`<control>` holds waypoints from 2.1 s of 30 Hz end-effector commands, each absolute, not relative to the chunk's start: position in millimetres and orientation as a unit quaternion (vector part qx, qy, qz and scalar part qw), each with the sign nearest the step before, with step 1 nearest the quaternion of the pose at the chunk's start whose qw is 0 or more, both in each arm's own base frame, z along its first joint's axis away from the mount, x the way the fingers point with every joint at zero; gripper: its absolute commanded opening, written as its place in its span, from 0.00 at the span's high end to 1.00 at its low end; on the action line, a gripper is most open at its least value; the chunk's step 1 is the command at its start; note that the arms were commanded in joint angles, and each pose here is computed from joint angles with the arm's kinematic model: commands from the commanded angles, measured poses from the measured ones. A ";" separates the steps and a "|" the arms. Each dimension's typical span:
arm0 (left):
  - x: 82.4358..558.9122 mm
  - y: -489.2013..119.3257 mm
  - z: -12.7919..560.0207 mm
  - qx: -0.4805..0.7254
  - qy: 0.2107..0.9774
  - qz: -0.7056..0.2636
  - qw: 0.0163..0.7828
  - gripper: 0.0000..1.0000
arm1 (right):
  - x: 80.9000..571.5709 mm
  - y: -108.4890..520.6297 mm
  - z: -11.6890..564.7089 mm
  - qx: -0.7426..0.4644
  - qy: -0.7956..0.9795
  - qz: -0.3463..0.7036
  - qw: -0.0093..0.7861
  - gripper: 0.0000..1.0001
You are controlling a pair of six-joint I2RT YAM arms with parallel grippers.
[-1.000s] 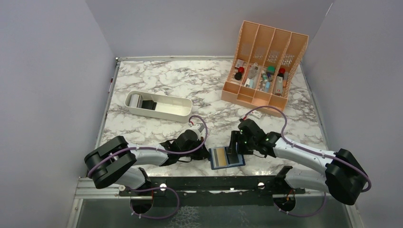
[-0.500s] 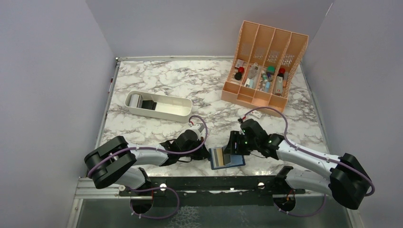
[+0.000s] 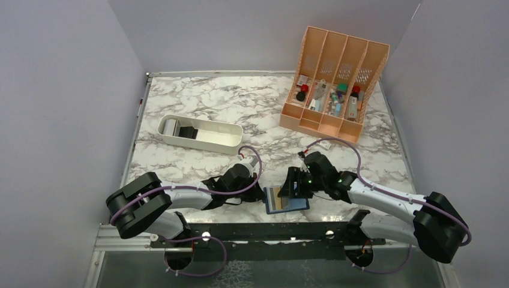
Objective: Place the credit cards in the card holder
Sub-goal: Turn over the card slot in the card holder, then pick up the credit card from the storage box.
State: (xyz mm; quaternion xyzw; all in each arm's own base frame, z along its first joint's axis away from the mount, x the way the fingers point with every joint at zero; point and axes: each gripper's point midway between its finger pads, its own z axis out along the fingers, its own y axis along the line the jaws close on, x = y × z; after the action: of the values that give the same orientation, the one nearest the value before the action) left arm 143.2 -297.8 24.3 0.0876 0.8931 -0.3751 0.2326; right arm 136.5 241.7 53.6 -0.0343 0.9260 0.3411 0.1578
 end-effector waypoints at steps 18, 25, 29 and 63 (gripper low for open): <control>147.3 -294.1 24.4 0.085 0.897 -0.359 0.243 1.00 | 128.0 278.8 93.4 -0.065 0.856 0.486 0.166 0.39; 154.6 -289.6 39.2 0.068 0.896 -0.352 0.262 0.90 | 130.1 280.4 80.6 -0.055 0.867 0.472 0.150 0.32; 163.8 -284.5 64.9 0.066 0.889 -0.344 0.295 0.80 | 137.3 268.5 68.9 -0.044 0.888 0.427 0.166 0.38; 393.9 0.0 196.2 -0.008 0.881 0.162 0.445 0.50 | 154.3 247.3 140.1 -0.111 0.854 0.407 0.304 0.27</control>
State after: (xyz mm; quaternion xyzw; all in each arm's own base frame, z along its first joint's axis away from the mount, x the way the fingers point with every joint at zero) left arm 373.0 -29.7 201.9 -0.0242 0.8780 0.1193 0.4630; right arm 148.9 242.8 126.9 -0.0968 0.8610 0.4062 0.2903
